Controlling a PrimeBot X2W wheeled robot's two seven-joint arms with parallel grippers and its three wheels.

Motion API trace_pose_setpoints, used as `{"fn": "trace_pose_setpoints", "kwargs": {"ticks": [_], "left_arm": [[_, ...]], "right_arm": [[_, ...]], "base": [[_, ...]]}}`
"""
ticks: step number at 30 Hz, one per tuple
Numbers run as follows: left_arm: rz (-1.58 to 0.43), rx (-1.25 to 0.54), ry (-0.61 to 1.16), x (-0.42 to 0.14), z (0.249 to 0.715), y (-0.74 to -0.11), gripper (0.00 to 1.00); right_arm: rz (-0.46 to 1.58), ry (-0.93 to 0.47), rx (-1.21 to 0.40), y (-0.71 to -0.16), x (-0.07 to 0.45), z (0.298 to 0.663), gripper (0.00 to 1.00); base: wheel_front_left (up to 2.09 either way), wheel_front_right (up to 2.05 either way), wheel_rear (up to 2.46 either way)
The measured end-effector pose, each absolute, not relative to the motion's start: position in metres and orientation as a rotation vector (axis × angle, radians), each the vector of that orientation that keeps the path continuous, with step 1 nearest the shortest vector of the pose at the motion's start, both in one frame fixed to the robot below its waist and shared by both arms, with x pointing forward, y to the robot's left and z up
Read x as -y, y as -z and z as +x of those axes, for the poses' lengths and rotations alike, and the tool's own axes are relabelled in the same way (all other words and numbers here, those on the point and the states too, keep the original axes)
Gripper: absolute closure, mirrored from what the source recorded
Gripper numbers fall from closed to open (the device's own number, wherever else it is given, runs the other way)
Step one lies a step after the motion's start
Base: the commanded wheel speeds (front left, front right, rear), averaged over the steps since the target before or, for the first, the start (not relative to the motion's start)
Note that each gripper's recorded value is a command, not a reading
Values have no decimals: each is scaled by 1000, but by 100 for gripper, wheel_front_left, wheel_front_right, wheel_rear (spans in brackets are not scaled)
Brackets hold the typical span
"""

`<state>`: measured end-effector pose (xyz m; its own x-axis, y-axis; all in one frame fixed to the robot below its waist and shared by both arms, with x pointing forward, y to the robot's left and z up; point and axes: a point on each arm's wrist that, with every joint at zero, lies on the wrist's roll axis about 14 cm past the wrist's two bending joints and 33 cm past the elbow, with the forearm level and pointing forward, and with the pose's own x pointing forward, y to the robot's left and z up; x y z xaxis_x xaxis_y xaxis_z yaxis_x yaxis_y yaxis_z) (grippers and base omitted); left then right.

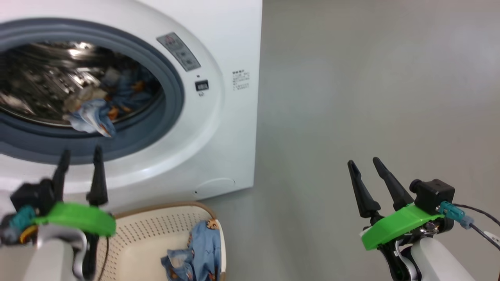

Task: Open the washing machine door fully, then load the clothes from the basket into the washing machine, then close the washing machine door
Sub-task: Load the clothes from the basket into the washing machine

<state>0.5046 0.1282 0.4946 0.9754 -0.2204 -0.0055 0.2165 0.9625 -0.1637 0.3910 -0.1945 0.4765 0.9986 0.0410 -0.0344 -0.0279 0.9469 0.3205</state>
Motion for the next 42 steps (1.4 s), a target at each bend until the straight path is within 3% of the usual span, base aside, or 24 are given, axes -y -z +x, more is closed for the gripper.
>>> {"fn": "trace_pose_setpoints", "kwargs": {"ticks": [19,42], "left_arm": [[-185,42,56,-183,398,-506,0],[-215,43,24,-184,383,-508,0]], "right_arm": [[302,-151,21,-502,168,379,0],[301,-175,13,-502,162,380,0]], "base": [[0,0,0],[0,0,0]]}}
